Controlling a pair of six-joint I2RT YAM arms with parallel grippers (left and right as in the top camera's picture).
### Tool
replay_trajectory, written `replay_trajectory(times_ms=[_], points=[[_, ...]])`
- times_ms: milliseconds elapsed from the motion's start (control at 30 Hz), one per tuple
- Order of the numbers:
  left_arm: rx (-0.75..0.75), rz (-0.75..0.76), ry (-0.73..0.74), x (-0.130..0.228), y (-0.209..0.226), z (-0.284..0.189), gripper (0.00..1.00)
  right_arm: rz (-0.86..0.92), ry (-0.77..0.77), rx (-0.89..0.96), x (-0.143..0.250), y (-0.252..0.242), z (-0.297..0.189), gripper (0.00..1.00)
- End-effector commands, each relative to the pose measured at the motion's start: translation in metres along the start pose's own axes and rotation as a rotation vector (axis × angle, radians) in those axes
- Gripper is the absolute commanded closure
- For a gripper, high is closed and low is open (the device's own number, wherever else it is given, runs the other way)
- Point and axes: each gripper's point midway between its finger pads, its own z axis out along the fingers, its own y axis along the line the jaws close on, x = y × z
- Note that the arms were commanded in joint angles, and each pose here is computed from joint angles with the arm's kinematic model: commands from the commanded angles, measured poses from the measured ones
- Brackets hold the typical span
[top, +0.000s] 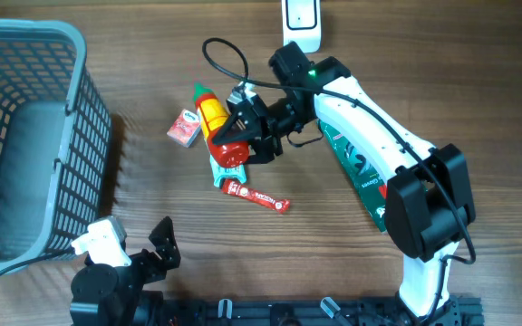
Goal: Scan the item barcode
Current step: 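Grasp the sriracha bottle with the right gripper and lift it, then carry the sriracha bottle up to the white scanner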
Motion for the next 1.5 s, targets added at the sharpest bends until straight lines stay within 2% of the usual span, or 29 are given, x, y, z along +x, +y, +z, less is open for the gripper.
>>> replay_trajectory(times_ms=[0,67,133,200,300,400,567,700,867,967,1167,1233,1267,1333,1467], points=[[-0.002,0.016,0.0,0.0,0.0,0.0,0.0,0.097,0.036,-0.061,0.011,0.017,0.001,0.71],[-0.002,0.016,0.0,0.0,0.0,0.0,0.0,0.011,0.033,-0.062,0.018,0.016,0.003,0.73],[-0.002,0.016,0.0,0.0,0.0,0.0,0.0,-0.146,0.022,-0.063,0.025,0.013,0.003,0.74],[-0.002,0.016,0.0,0.0,0.0,0.0,0.0,-0.296,0.016,0.008,0.038,-0.001,0.003,0.73],[-0.002,0.016,0.0,0.0,0.0,0.0,0.0,-0.419,0.052,0.088,0.048,-0.02,0.005,0.75],[-0.002,0.016,0.0,0.0,0.0,0.0,0.0,-0.491,0.074,0.061,0.054,-0.027,0.014,0.76],[-0.002,0.016,0.0,0.0,0.0,0.0,0.0,-0.471,0.069,0.027,0.056,-0.029,0.017,0.75],[-0.002,0.016,0.0,0.0,0.0,0.0,0.0,-0.379,0.065,0.023,0.057,-0.026,0.017,0.75],[-0.002,0.016,0.0,0.0,0.0,0.0,0.0,-0.381,0.062,0.019,0.062,-0.019,0.016,0.76],[-0.002,0.016,0.0,0.0,0.0,0.0,0.0,-0.37,0.077,0.11,0.062,-0.034,0.01,0.82],[-0.002,0.016,0.0,0.0,0.0,0.0,0.0,-0.367,0.09,0.317,0.068,-0.057,-0.01,0.82],[-0.002,0.016,0.0,0.0,0.0,0.0,0.0,-0.321,0.094,0.454,0.07,-0.074,-0.025,0.85],[-0.002,0.016,0.0,0.0,0.0,0.0,0.0,-0.285,0.086,0.534,0.07,-0.084,-0.035,0.89],[-0.002,0.016,0.0,0.0,0.0,0.0,0.0,-0.208,0.031,0.708,0.074,-0.096,-0.065,0.9],[-0.002,0.016,0.0,0.0,0.0,0.0,0.0,-0.285,-0.098,0.874,0.085,-0.082,-0.101,0.88]])
